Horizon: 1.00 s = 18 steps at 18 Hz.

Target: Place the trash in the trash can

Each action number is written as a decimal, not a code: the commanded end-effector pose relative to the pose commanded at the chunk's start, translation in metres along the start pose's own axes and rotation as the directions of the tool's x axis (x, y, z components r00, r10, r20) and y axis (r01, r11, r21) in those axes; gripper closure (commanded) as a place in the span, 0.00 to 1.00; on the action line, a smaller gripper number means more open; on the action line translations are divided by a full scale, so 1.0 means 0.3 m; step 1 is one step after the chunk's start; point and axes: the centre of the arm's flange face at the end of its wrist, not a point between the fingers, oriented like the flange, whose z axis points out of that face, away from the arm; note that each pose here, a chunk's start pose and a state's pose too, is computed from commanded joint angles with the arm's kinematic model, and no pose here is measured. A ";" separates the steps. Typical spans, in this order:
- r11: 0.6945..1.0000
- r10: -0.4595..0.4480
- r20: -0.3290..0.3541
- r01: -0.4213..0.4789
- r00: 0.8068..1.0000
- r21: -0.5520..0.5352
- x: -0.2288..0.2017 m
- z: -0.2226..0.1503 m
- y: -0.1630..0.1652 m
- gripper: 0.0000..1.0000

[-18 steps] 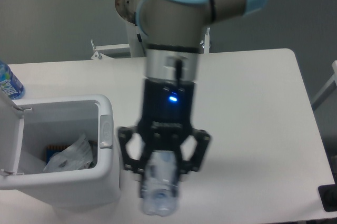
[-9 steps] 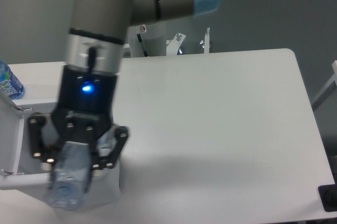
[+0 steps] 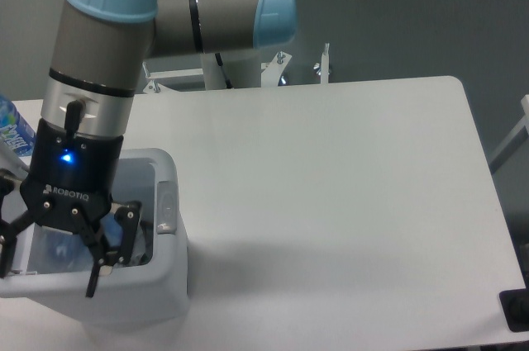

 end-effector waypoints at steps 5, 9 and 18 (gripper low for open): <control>0.998 -0.043 0.090 0.038 0.995 0.052 -0.196 -0.108 -0.058 0.00; 0.994 -0.082 0.190 0.065 0.978 0.093 -0.449 -0.235 -0.081 0.00; 0.992 0.124 0.327 -0.112 0.937 -0.056 -0.846 -0.448 0.034 0.00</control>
